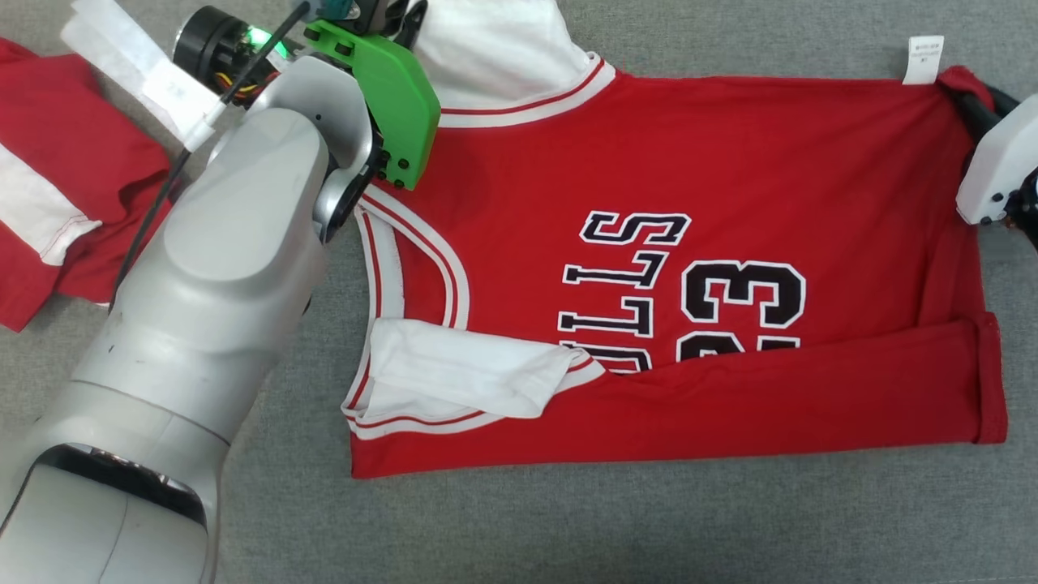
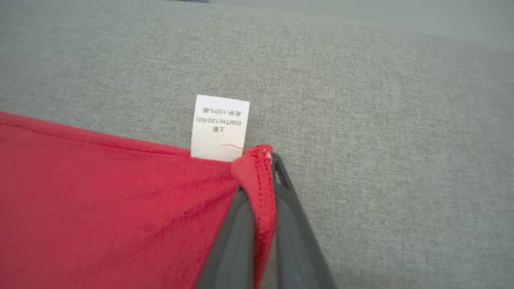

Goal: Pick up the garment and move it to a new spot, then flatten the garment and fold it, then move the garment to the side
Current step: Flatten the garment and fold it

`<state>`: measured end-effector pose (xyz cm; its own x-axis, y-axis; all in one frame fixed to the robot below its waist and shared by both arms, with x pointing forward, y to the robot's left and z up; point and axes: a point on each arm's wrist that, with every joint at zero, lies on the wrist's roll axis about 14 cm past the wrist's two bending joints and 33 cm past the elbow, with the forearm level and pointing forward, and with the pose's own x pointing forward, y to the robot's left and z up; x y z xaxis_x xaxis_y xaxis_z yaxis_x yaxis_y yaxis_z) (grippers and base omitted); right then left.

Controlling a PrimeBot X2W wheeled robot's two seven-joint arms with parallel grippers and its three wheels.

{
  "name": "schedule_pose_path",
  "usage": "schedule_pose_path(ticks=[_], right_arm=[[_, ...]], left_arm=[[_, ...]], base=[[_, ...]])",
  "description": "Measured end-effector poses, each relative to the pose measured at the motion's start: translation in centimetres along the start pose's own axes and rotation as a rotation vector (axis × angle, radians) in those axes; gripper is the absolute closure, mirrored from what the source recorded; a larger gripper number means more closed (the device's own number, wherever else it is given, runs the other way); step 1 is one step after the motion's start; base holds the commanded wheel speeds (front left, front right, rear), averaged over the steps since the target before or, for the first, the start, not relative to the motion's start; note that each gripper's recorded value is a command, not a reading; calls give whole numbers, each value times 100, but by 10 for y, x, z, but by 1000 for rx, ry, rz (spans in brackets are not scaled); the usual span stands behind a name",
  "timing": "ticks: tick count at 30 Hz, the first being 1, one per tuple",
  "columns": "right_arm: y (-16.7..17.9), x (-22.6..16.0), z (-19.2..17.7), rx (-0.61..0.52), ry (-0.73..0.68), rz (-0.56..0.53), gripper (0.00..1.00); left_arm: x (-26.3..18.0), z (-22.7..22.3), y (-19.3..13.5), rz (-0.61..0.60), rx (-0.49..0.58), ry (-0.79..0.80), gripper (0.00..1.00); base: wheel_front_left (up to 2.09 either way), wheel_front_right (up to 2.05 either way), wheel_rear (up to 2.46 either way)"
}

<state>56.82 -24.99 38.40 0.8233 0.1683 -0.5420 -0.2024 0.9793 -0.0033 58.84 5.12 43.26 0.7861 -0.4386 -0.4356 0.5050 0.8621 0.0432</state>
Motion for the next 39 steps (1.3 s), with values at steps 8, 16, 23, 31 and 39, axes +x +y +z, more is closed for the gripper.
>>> schedule_pose_path(ticks=[8,16,23,31,39], right_arm=[[-8,6,41,-34,-173,-21,100],[-4,2,61,-32,-280,-19,100],[11,-18,67,-43,-322,34,100],[16,-50,55,-52,-327,49,100],[26,-76,26,-48,-280,73,100]], left_arm=[[4,30,27,91,18,-149,100],[-3,57,36,132,31,-302,100],[-20,39,29,97,81,-265,100],[-52,21,17,51,143,-208,100],[-92,-22,-14,-35,169,-63,100]], base=[[0,0,0],[0,0,0],[0,0,0],[0,0,0],[0,0,0]])
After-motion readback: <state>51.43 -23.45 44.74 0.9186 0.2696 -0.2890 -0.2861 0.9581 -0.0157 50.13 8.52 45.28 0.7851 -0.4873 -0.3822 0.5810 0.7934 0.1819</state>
